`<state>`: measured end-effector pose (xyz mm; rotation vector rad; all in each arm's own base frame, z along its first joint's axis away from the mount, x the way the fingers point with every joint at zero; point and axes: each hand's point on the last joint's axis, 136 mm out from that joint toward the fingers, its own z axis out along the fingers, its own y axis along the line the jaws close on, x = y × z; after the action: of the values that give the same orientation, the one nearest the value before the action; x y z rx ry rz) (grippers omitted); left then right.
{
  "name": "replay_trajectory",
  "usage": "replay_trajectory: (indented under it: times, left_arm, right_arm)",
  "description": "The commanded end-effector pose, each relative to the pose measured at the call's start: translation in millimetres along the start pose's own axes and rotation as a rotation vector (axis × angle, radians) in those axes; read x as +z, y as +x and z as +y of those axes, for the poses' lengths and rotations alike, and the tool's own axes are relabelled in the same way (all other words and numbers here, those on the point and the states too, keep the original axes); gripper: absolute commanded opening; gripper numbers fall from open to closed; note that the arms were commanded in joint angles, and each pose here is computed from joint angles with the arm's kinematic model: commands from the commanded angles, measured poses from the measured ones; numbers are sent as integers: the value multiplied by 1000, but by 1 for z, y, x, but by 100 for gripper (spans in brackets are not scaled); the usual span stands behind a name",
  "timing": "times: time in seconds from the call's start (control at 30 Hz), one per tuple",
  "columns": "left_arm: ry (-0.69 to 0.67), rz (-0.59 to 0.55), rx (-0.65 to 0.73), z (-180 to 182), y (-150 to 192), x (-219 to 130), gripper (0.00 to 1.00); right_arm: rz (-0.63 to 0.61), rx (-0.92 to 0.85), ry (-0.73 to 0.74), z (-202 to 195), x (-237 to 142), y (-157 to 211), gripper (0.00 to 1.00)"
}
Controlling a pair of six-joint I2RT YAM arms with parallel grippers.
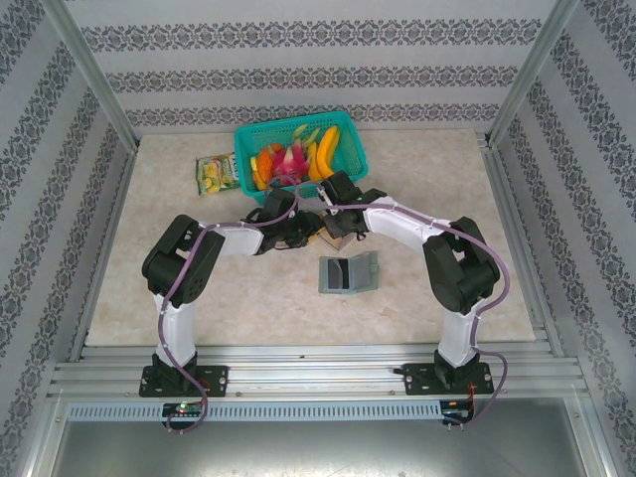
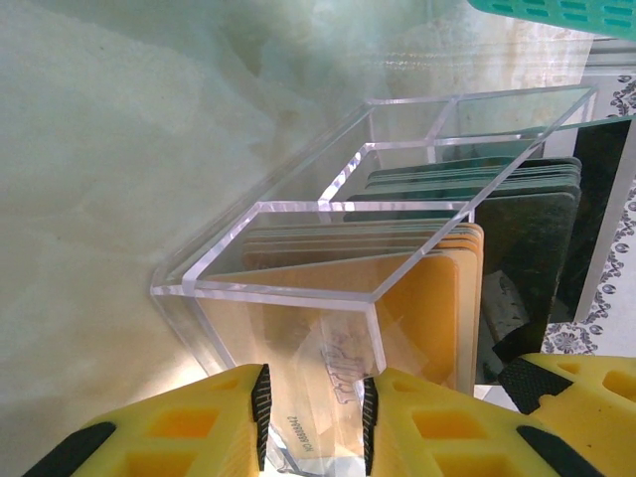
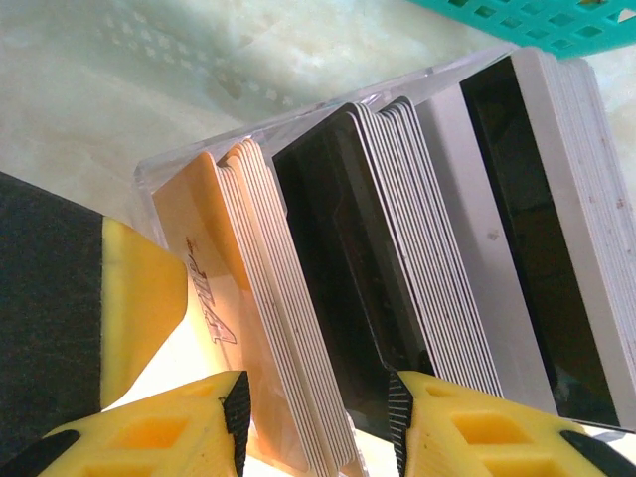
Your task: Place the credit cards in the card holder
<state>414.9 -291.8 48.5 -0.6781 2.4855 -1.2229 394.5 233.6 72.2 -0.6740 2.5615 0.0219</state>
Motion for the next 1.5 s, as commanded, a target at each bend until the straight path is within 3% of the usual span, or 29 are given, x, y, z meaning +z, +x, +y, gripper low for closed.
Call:
replay_trajectory:
  times: [0.0, 0.37, 0.7, 0.93, 1.2, 1.47]
  left_arm:
    - [-79, -26, -42, 26, -2, -4, 32]
    - [-70, -71, -33, 24, -11, -12, 35]
    - [34, -110, 3, 0, -18, -24, 50]
    - [94, -140, 32, -12, -21, -30, 53]
    - [19, -127, -2, 3, -22, -21, 53]
    - [-86, -123, -45, 34, -21, -16, 42]
  right_arm:
    - [50, -49, 2, 7, 14, 14, 44]
    - [75, -101, 18, 9, 22, 25, 46]
    - [57, -65, -14, 9, 18, 19, 44]
    - [6, -43, -56, 12, 5, 7, 44]
    - [24, -64, -25, 9, 9, 7, 45]
    - [30, -124, 34, 11, 15, 7, 45]
